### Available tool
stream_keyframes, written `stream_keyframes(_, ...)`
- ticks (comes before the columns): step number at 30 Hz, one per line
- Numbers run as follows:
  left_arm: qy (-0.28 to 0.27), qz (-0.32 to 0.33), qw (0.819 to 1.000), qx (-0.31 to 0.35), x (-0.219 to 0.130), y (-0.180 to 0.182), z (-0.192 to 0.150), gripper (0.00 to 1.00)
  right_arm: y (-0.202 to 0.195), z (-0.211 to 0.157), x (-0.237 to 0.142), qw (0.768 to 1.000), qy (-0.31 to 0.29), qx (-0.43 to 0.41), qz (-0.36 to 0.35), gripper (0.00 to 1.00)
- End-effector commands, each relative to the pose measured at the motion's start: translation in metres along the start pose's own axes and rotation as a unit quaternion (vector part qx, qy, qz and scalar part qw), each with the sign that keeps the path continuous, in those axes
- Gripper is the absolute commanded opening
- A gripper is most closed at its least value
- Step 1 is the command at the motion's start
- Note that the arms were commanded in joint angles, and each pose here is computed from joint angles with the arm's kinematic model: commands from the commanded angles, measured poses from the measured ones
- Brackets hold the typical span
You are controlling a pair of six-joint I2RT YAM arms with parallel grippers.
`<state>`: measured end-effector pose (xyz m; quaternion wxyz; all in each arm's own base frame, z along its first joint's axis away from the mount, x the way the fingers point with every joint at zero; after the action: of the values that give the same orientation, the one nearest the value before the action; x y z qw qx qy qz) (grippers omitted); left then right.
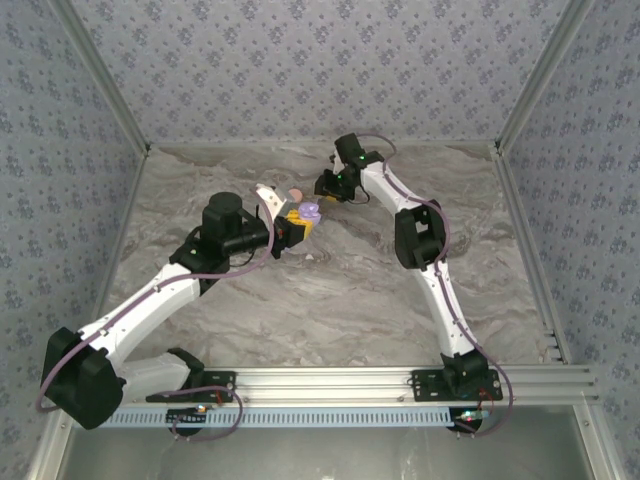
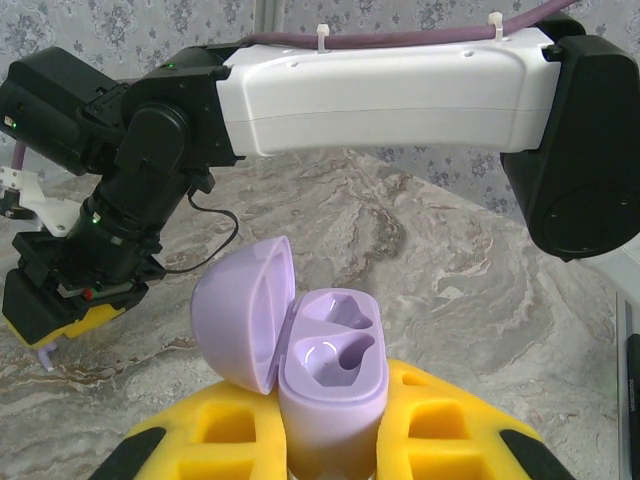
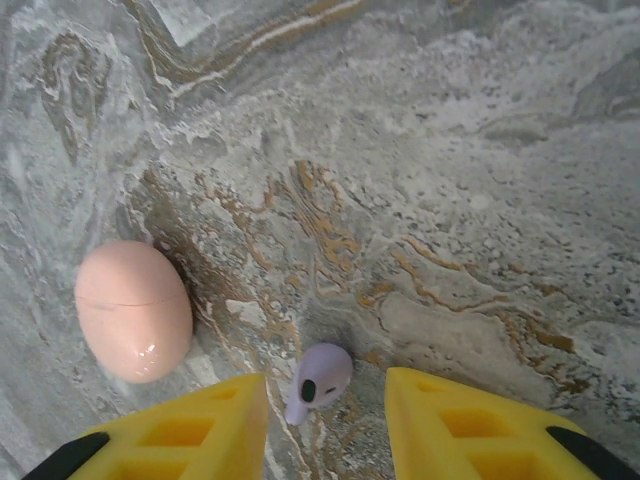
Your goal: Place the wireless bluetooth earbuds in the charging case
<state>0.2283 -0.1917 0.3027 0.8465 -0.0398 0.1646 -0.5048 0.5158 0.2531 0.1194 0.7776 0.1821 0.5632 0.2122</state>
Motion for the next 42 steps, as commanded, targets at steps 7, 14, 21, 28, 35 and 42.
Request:
stream_keyframes(7, -0.011, -0.003, 1.0, 0.008, -0.009, -0.007, 0.005, 0.11, -0.01, -0.009, 0.024, 0.999, 0.02, 0.024, -0.023, 0.34)
stream_keyframes(14, -0.011, 0.0, 1.0, 0.01, -0.011, -0.007, 0.005, 0.11, -0.012, -0.012, 0.03, 0.999, 0.027, 0.023, -0.032, 0.28)
stream_keyframes(21, -0.009, 0.002, 1.0, 0.011, -0.011, -0.007, 0.005, 0.1, -0.013, -0.015, 0.029, 0.998, 0.041, 0.028, -0.024, 0.2)
stream_keyframes(28, -0.009, 0.003, 1.0, 0.012, -0.01, -0.006, 0.005, 0.1, -0.015, -0.02, 0.011, 0.998, 0.059, 0.015, -0.029, 0.15)
stream_keyframes(35, -0.01, -0.002, 1.0, 0.01, -0.008, -0.006, 0.006, 0.1, -0.024, -0.03, -0.016, 0.998, 0.057, 0.012, -0.034, 0.14)
stream_keyframes(42, -0.01, -0.008, 1.0, 0.006, -0.004, -0.005, 0.007, 0.1, -0.031, -0.051, -0.042, 0.998, 0.063, 0.004, -0.031, 0.14)
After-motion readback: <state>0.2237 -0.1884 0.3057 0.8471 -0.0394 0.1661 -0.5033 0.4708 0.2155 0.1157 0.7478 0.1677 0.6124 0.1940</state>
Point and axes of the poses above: each hand's point on the last joint's axis, 136 mm out from that joint toward the fingers, its own x axis out along the fingers, its own y axis along the line the jaws close on, z = x × y, the point moved 10 cm from there along -x, back along the fingers, and after that the axes turned 3 degrees about -x, right-handed, at the moved point
